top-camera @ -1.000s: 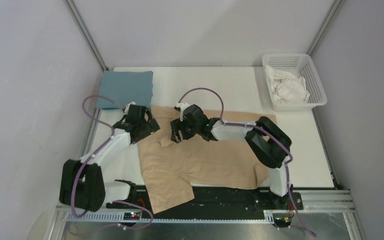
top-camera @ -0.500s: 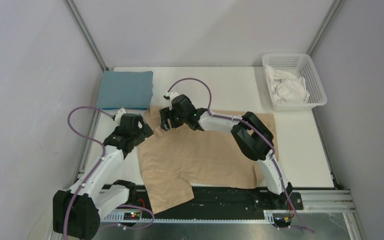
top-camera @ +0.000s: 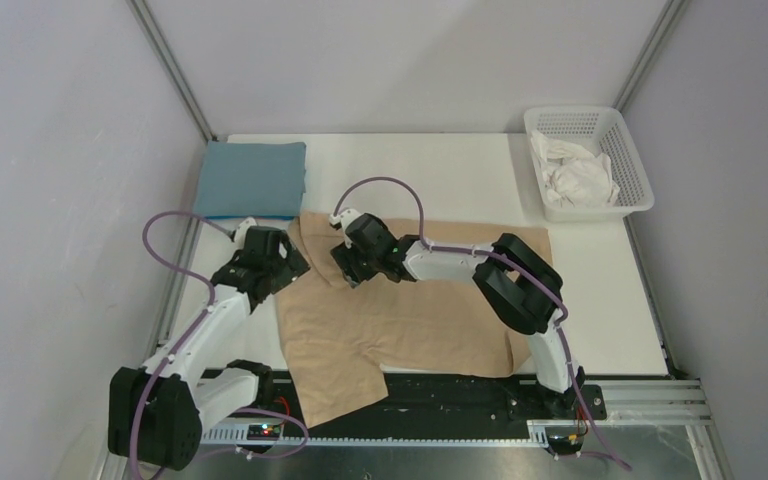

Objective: Fold and stack the t-shirts
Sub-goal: Fold the flattened tshirt in 1/3 of the way

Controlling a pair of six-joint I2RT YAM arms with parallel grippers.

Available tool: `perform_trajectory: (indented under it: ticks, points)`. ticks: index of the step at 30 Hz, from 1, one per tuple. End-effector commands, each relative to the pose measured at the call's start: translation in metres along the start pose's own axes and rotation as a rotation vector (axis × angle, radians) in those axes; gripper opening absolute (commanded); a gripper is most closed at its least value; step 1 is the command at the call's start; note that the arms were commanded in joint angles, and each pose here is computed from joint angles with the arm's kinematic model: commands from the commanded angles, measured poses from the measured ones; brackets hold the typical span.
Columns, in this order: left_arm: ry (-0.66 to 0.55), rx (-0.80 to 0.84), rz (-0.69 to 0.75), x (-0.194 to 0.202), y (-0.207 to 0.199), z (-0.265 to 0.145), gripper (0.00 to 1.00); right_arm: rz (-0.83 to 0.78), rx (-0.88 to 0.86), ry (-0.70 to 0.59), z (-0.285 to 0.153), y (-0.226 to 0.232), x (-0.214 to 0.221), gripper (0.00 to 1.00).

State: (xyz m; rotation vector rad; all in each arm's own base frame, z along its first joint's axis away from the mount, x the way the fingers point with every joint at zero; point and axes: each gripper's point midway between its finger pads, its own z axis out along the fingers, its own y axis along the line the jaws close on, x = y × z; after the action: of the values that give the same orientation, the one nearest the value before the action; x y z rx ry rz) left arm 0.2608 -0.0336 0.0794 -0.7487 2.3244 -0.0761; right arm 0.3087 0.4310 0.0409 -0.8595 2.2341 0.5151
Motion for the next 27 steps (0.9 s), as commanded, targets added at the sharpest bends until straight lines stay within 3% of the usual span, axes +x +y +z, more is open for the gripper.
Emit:
perform_trajectory:
  ticks: [1, 6, 10, 15, 20, 24, 27]
  points:
    - [0.018, 0.106, -0.023, 0.0, -0.019, -0.009, 1.0, -0.022, -0.048, -0.077, -0.017, 0.011, -0.026, 0.66]
    - [0.029, 0.152, -0.037, 0.017, -0.015, -0.015, 1.0, 0.101, -0.273, -0.155, -0.019, 0.054, -0.055, 0.68]
    - [0.007, 0.183, -0.054, 0.02, -0.012, -0.022, 1.0, 0.221, -0.343, -0.218, -0.014, 0.065, -0.089, 0.7]
    - [0.004, 0.201, -0.073, 0.021, -0.013, -0.025, 1.0, 0.377, -0.35, -0.282, -0.012, 0.051, -0.121, 0.74]
    - [0.023, 0.21, -0.066, 0.022, -0.016, -0.025, 1.0, 0.466, -0.223, -0.247, -0.022, 0.014, -0.11, 0.75]
    - [0.032, 0.192, -0.049, 0.02, -0.018, -0.021, 1.0, 0.401, -0.149, -0.212, -0.038, -0.004, -0.087, 0.73]
    - [0.011, 0.153, -0.043, 0.009, -0.02, -0.016, 1.0, 0.243, -0.094, -0.189, -0.04, -0.008, -0.067, 0.69]
